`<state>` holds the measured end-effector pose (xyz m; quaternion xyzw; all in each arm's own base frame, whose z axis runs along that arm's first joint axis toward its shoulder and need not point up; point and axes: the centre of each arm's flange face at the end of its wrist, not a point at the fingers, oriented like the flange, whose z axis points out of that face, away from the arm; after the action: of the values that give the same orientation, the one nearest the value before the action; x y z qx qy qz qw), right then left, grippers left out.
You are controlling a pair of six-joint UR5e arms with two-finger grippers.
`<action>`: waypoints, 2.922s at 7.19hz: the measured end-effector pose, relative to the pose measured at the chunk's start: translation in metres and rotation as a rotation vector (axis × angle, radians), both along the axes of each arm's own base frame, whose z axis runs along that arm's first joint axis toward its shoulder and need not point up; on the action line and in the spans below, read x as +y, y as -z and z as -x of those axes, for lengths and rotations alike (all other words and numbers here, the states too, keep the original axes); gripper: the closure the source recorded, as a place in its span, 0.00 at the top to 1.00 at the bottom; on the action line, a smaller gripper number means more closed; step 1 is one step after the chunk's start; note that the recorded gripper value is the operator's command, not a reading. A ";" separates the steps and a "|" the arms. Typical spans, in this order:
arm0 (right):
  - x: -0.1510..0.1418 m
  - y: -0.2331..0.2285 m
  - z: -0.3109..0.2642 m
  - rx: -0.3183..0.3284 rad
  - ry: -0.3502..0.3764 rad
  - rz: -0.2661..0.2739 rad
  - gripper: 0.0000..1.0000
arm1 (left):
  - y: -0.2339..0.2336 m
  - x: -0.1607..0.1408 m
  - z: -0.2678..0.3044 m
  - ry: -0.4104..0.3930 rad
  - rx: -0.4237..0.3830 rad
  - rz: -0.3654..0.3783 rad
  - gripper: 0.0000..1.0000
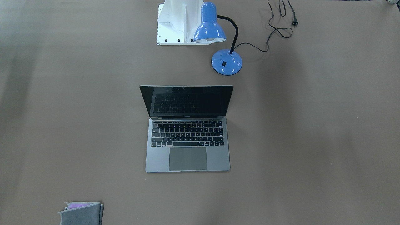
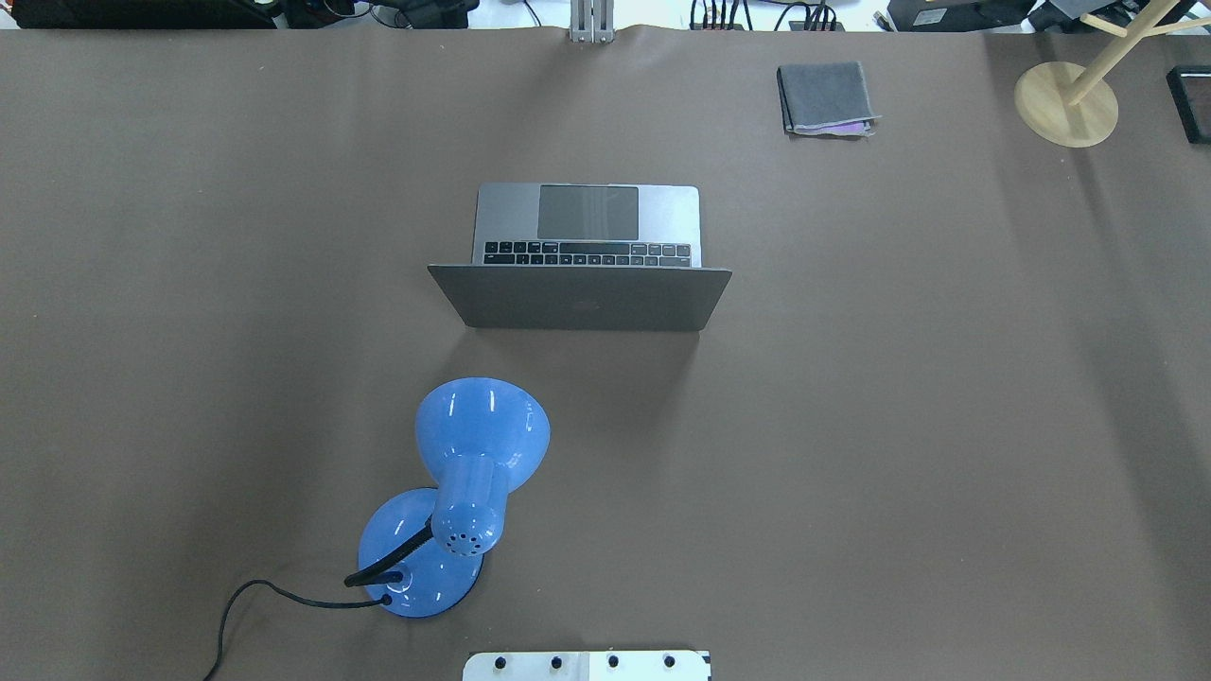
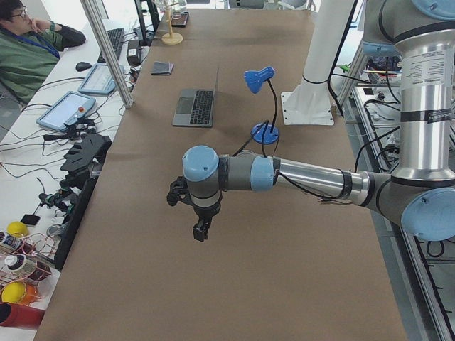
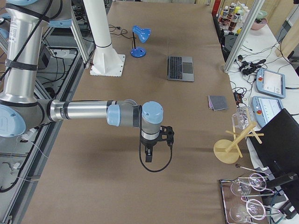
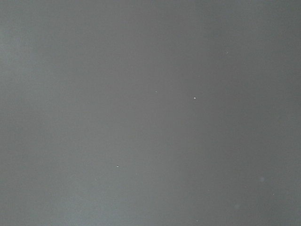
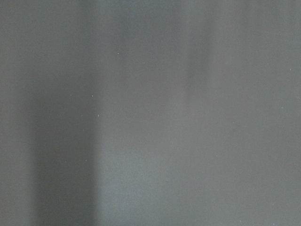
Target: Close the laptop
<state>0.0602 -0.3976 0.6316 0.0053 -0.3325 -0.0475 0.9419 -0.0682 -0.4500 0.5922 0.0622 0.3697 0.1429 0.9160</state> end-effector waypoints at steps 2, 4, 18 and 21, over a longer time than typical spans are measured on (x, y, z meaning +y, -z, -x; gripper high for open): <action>0.002 0.007 0.000 -0.006 0.000 -0.148 1.00 | 0.007 -0.005 -0.001 0.001 0.005 -0.015 0.99; 0.003 0.016 0.000 -0.012 -0.006 -0.275 1.00 | 0.019 -0.019 -0.001 0.001 0.006 -0.060 0.99; -0.019 0.067 0.026 -0.233 -0.052 -0.270 0.84 | 0.056 -0.070 -0.014 0.063 0.118 -0.278 0.98; -0.031 0.108 0.064 -0.275 -0.081 -0.211 0.18 | 0.073 -0.074 -0.048 0.119 0.173 -0.255 0.34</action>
<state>-0.0036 -0.4281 0.5239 0.1240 -0.4509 -0.0430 0.8828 -0.0206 -0.5244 0.5196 0.2118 0.4216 0.1282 0.8723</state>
